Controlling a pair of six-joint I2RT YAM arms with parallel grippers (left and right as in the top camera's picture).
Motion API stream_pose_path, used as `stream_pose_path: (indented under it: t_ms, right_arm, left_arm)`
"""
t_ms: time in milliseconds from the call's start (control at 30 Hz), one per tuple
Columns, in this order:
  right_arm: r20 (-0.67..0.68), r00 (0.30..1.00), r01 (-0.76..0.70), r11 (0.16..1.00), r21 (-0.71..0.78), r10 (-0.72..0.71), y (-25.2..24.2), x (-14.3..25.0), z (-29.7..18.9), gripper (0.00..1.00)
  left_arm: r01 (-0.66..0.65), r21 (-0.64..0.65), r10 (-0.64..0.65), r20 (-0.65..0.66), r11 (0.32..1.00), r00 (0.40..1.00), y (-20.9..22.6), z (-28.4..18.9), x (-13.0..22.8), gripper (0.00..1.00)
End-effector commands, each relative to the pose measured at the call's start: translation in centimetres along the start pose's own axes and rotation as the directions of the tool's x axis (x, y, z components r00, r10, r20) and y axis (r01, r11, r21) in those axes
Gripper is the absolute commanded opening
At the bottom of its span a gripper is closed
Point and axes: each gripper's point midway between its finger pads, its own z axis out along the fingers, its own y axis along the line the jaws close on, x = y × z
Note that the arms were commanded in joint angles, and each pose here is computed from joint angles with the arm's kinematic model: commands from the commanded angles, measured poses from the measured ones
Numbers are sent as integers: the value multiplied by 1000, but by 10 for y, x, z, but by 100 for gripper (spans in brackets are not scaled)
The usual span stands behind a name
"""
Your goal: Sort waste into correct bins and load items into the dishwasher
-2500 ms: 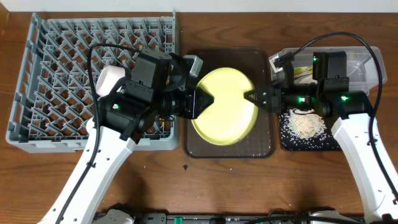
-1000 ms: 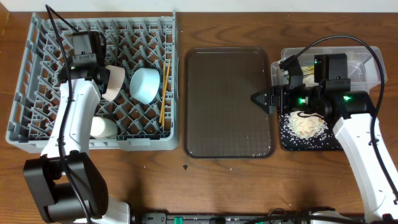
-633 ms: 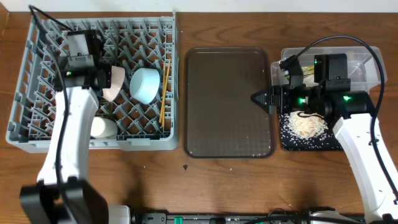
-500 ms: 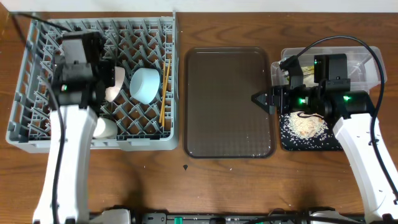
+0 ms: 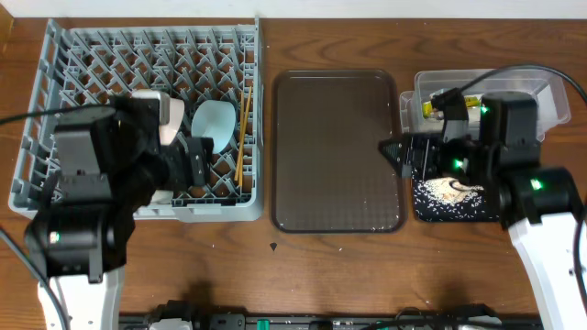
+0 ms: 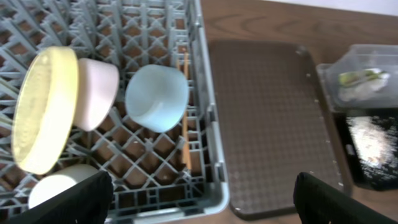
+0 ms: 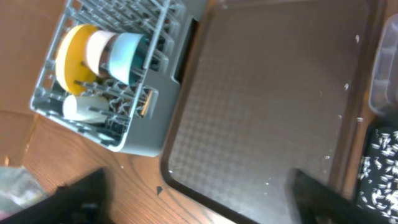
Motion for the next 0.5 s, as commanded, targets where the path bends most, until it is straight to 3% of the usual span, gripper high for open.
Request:
stream_pose_path:
  t_ms: [0, 267, 467]
  right_arm:
    - [15, 1000, 16, 1000, -13, -16, 12, 2, -7, 99]
    - [-102, 992, -70, 997, 22, 72, 4, 32, -8, 99]
    - [-50, 998, -22, 999, 27, 23, 3, 19, -9, 99]
  left_arm:
    - [13, 58, -14, 13, 998, 1000, -12, -6, -3, 93]
    - [16, 57, -16, 6, 998, 1000, -11, -4, -2, 93]
    - [16, 57, -16, 6, 998, 1000, -11, -4, -2, 94]
